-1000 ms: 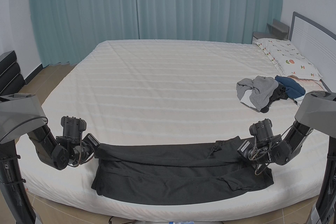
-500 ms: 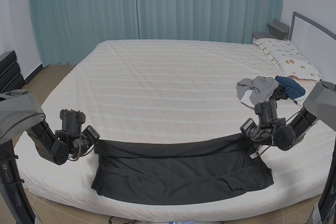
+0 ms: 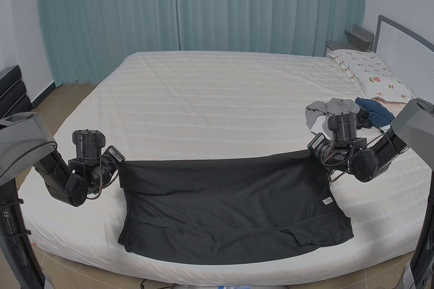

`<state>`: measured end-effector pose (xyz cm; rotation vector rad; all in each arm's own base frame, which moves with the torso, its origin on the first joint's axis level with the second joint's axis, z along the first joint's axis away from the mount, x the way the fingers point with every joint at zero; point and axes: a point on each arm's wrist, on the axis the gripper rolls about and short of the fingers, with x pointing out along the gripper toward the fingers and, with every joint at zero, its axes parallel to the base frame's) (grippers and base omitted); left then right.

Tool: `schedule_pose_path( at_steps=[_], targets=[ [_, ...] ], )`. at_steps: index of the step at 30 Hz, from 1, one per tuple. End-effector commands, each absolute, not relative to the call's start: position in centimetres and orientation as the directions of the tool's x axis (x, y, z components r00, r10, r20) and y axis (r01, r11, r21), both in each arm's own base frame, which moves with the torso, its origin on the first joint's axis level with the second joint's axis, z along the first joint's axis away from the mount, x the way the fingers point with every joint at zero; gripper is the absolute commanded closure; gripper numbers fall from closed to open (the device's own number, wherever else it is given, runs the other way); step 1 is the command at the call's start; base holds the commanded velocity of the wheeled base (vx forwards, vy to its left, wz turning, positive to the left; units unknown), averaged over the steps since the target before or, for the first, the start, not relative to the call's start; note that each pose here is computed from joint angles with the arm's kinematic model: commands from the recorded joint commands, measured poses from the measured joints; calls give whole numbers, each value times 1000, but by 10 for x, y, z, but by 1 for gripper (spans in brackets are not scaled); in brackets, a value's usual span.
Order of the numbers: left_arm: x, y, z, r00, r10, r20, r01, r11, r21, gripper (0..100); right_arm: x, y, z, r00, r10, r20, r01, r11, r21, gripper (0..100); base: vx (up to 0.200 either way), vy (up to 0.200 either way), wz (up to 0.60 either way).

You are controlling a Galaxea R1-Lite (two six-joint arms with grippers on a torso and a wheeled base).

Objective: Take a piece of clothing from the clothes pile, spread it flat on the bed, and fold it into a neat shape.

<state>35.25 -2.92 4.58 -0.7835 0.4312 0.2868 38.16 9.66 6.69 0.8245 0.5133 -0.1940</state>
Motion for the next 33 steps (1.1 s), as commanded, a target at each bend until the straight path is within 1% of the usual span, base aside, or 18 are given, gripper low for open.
schedule_pose_path(
  at_steps=[1,3,4,5,7,15,20,25,33],
  targets=[
    [352,-28,46,879,95,-468,-402,677,-617,100,378,88,74,879,20,-477,346,662,665,100,0,0,0],
    [353,-29,46,879,92,-468,-398,684,-612,100,379,84,78,892,15,-451,331,657,677,100,0,0,0],
    [353,-29,46,879,92,-468,-397,686,-610,100,379,84,78,893,14,-450,331,656,678,100,0,0,0],
    [353,-29,42,874,93,-478,-394,710,-584,100,379,82,80,897,10,-443,325,664,673,100,0,0,0],
    [353,-29,40,871,94,-481,-395,717,-574,100,378,80,78,894,7,-448,330,667,668,100,0,0,0],
    [358,-28,49,902,97,-421,-358,713,-603,100,370,79,71,893,19,-451,319,679,661,100,0,0,0],
    [356,-27,50,903,99,-418,-357,714,-603,100,363,78,65,897,31,-441,291,709,642,100,0,0,0],
    [355,-19,58,910,119,-397,-359,704,-612,100,367,78,70,933,42,-357,228,697,680,100,0,0,0],
    [356,-16,56,908,124,-400,-366,701,-612,100,371,83,64,931,94,-352,190,699,690,100,0,0,0]
  ],
)
